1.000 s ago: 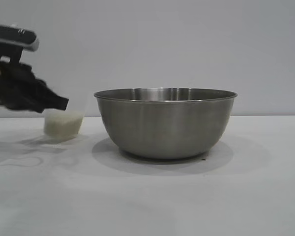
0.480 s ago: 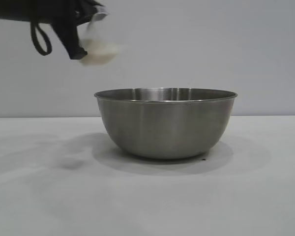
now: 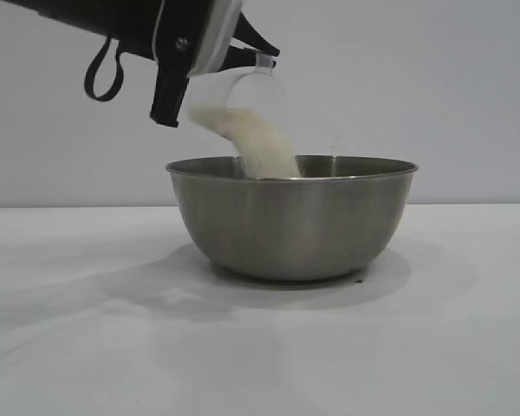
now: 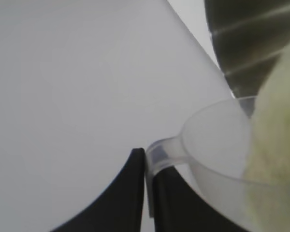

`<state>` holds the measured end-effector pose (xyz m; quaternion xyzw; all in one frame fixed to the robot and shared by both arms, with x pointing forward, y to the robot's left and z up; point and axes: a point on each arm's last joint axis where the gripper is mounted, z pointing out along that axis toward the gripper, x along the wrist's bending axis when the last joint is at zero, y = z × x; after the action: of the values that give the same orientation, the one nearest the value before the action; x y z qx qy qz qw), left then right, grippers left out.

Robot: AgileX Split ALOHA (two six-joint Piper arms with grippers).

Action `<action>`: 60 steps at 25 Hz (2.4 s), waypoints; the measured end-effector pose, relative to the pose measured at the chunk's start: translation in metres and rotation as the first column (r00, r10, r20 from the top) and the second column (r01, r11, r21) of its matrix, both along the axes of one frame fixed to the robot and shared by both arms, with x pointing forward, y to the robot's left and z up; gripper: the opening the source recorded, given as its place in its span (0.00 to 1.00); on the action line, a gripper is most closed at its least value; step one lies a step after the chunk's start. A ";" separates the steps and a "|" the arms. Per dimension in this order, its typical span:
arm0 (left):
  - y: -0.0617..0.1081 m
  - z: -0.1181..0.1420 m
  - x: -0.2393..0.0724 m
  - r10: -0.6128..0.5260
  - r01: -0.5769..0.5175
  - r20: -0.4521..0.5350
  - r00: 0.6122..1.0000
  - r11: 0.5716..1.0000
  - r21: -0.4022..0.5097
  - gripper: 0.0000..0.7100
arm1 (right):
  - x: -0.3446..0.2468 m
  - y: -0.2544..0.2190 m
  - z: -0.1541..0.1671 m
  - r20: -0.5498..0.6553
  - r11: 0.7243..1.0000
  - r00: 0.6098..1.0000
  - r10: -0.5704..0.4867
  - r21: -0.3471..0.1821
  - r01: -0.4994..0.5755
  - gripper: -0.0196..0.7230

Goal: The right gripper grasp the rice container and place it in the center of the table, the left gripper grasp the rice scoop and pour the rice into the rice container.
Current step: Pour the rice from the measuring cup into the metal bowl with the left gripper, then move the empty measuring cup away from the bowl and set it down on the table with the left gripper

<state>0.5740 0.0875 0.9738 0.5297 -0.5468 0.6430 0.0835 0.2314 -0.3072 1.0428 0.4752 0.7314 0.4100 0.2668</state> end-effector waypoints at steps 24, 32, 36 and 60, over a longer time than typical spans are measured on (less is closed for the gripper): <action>0.023 0.017 0.018 -0.256 -0.703 -0.781 0.570 0.340 -0.624 0.00 | 0.000 0.000 0.000 0.000 1.000 1.000 0.000 0.000 0.000 0.49; 0.081 -0.023 -0.017 -0.465 -0.866 -0.743 0.482 -0.123 -0.485 0.00 | 0.000 0.000 0.000 0.000 1.000 1.000 0.000 0.000 0.000 0.49; 0.116 -0.046 -0.034 -0.438 -0.887 -0.772 0.461 -0.252 -0.386 0.00 | 0.000 0.000 0.000 0.000 1.000 1.000 0.000 0.000 0.000 0.49; 0.143 -0.131 -0.058 -0.386 -0.941 -0.895 0.226 -0.324 -0.098 0.31 | 0.000 0.000 0.000 0.002 1.000 1.000 0.003 -0.005 -0.003 0.49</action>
<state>0.5158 0.2303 0.8427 0.6472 0.5212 0.3892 0.3975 0.2314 -0.3072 1.0428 0.4731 0.7328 0.4092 0.2680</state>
